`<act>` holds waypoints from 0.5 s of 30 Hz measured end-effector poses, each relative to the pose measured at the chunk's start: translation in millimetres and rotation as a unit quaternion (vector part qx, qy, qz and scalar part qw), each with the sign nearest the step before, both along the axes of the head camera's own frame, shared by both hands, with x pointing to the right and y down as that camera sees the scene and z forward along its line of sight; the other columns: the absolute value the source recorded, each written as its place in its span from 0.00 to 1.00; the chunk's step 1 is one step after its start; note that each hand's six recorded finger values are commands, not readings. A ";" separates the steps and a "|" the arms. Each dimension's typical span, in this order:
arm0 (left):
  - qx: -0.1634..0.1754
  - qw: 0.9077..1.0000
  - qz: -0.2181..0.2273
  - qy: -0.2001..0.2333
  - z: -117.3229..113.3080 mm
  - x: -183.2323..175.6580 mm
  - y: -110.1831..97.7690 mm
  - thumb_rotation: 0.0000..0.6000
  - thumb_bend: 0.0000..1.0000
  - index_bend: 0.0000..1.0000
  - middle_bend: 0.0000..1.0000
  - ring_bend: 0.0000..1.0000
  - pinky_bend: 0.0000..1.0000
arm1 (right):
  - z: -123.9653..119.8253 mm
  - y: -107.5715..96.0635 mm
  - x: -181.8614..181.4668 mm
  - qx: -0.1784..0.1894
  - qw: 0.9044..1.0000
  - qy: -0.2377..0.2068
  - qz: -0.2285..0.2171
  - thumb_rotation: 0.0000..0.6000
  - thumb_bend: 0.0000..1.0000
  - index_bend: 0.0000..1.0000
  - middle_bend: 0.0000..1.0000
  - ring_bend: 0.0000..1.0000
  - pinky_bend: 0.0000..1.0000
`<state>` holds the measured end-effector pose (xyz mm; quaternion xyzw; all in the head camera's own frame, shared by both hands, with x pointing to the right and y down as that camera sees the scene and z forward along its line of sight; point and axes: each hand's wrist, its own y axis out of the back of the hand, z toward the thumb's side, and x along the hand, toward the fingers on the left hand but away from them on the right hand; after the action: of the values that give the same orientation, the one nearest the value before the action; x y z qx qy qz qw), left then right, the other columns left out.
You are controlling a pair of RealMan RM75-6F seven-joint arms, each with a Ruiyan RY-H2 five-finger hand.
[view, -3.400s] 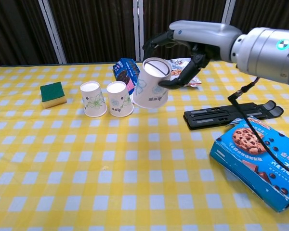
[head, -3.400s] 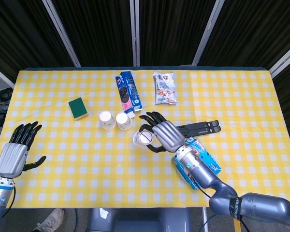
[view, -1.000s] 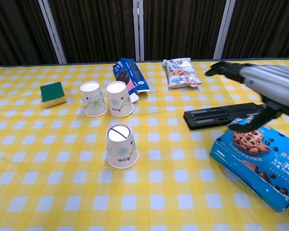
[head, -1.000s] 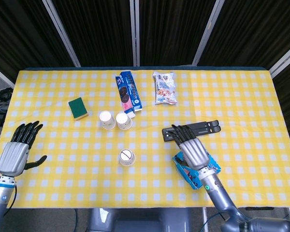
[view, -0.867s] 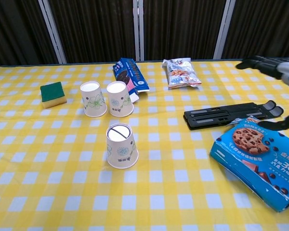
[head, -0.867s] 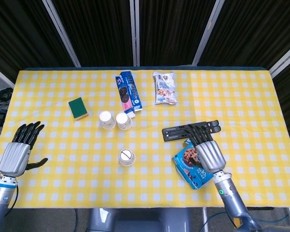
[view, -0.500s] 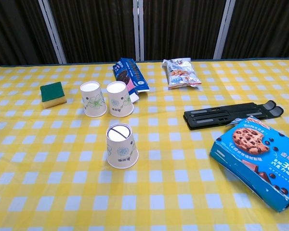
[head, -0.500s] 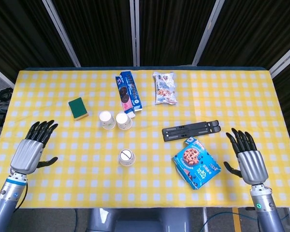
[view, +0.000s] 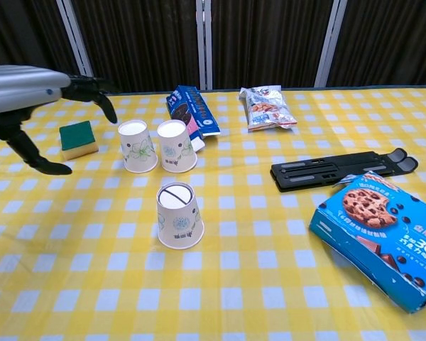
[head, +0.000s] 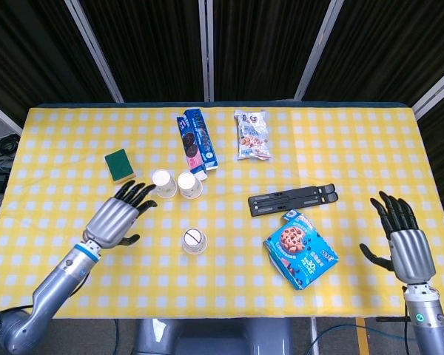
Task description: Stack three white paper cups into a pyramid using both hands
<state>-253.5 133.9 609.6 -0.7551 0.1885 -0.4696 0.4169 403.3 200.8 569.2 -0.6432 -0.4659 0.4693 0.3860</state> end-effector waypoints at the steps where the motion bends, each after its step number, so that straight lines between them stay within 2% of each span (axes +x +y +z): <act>1: -0.004 1.000 0.008 -0.004 2.1 6.6 -1.0 1.00 0.23 0.25 0.00 0.00 0.00 | -0.9 -0.3 0.9 0.001 1.000 -0.001 0.000 1.00 0.12 0.08 0.00 0.00 0.00; 6: -0.026 0.998 0.047 -0.015 13.1 43.7 -2.1 1.00 0.23 0.26 0.00 0.00 0.00 | -6.3 -2.2 5.0 0.008 1.000 -0.012 0.005 1.00 0.12 0.08 0.00 0.00 0.00; 11: -0.042 0.996 0.077 -0.026 24.2 72.8 3.0 1.00 0.23 0.21 0.00 0.00 0.00 | -11.2 -3.3 8.9 0.013 1.000 -0.021 0.010 1.00 0.12 0.08 0.00 0.00 0.00; 15: -0.056 0.994 0.084 -0.030 31.7 89.6 6.5 1.00 0.23 0.18 0.00 0.00 0.00 | -14.6 -3.3 10.3 0.016 0.999 -0.027 0.011 1.00 0.12 0.08 0.00 0.00 0.00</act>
<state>-163.9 140.4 641.3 -0.7758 0.0856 -0.4651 0.4177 413.6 197.5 554.5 -0.6441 -0.4907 0.4486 0.3783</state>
